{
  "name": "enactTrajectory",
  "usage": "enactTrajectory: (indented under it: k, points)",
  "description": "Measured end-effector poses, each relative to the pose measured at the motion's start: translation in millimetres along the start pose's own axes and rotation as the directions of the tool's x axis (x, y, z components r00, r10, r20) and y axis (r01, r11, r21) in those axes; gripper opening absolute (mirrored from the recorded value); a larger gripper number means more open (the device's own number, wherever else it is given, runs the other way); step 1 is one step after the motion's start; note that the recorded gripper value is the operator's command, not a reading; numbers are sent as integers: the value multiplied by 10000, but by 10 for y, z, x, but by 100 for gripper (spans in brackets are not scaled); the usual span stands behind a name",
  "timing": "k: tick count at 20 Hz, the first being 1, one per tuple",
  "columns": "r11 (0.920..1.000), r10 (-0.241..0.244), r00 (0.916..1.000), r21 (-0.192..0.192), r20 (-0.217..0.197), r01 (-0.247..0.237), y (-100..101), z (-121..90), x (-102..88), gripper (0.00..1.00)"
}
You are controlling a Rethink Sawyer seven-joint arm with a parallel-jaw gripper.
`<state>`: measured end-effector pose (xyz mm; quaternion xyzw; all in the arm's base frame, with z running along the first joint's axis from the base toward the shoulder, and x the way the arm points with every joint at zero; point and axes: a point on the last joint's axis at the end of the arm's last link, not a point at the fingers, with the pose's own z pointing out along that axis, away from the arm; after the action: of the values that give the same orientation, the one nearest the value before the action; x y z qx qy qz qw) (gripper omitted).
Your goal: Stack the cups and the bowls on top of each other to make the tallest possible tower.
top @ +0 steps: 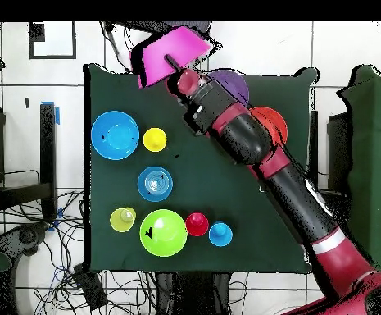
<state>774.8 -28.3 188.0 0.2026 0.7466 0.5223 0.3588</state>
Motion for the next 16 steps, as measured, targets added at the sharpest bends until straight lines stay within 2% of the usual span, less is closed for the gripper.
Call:
enactTrajectory:
  k: [6,10,16]
  points:
    - [9975,442,9966,-577,701,-402,-141,-117,-8,0]
    - [9926,837,9906,-964,1085,-733,-251,-220,7,0]
    - [9819,1468,9820,-1379,1189,-1301,-343,-332,105,0]
